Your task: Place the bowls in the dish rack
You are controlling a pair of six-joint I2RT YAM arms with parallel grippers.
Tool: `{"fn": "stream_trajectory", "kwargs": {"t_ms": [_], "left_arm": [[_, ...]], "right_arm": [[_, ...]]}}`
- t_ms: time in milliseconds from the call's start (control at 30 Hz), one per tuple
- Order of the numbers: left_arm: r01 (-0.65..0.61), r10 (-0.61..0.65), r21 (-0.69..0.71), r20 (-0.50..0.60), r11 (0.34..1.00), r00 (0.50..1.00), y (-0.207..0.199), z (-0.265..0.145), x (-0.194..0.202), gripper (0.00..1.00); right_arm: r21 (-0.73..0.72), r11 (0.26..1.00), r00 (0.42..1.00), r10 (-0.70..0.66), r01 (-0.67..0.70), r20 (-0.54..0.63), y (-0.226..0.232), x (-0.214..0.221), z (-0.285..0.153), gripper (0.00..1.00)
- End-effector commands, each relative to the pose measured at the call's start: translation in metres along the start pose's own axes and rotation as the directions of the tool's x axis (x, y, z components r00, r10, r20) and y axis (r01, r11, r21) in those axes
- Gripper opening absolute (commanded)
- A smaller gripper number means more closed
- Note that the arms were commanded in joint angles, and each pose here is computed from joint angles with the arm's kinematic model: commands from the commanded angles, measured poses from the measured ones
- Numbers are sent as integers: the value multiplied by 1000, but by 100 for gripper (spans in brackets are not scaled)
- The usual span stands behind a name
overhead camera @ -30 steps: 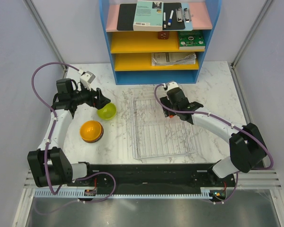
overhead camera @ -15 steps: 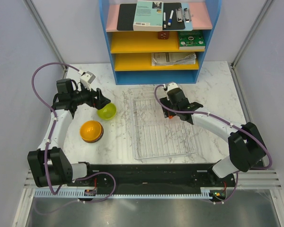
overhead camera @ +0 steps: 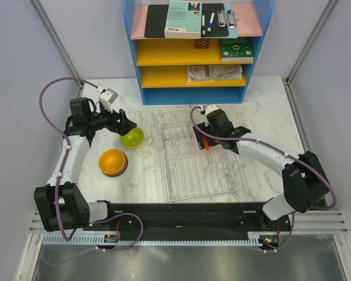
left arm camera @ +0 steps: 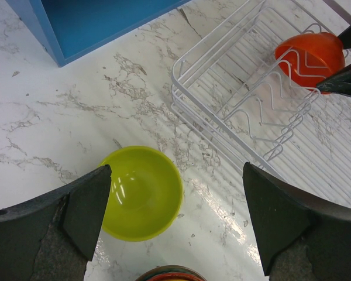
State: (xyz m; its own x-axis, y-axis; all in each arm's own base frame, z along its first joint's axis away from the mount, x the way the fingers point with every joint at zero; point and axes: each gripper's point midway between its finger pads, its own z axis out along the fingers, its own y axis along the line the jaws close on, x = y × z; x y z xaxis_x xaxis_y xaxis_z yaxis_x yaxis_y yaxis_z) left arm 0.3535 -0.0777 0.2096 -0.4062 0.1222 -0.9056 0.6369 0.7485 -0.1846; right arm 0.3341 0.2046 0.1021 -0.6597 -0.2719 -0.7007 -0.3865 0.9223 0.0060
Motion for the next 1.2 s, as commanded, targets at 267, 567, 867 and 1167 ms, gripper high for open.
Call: {"fn": "stream_trajectory", "kwargs": {"t_ms": [267,567,867,1167], "left_arm": [[-63,63,-16,0,998,998,8,0,-3,100],[-67,66,-39,-19,997,998,13,1,0,100],[-70,50,-163,-126,984,991,52,9,21,100],[-54,35,-131,-142,990,989,47,12,35,100]], "right_arm": [[46,997,993,-72,67,98,1,-55,-31,98],[144,986,980,-103,79,168,-15,-85,-46,97],[526,849,972,-158,43,176,-90,-106,-35,97],[554,833,984,-96,-2,148,-128,-102,6,97]]}}
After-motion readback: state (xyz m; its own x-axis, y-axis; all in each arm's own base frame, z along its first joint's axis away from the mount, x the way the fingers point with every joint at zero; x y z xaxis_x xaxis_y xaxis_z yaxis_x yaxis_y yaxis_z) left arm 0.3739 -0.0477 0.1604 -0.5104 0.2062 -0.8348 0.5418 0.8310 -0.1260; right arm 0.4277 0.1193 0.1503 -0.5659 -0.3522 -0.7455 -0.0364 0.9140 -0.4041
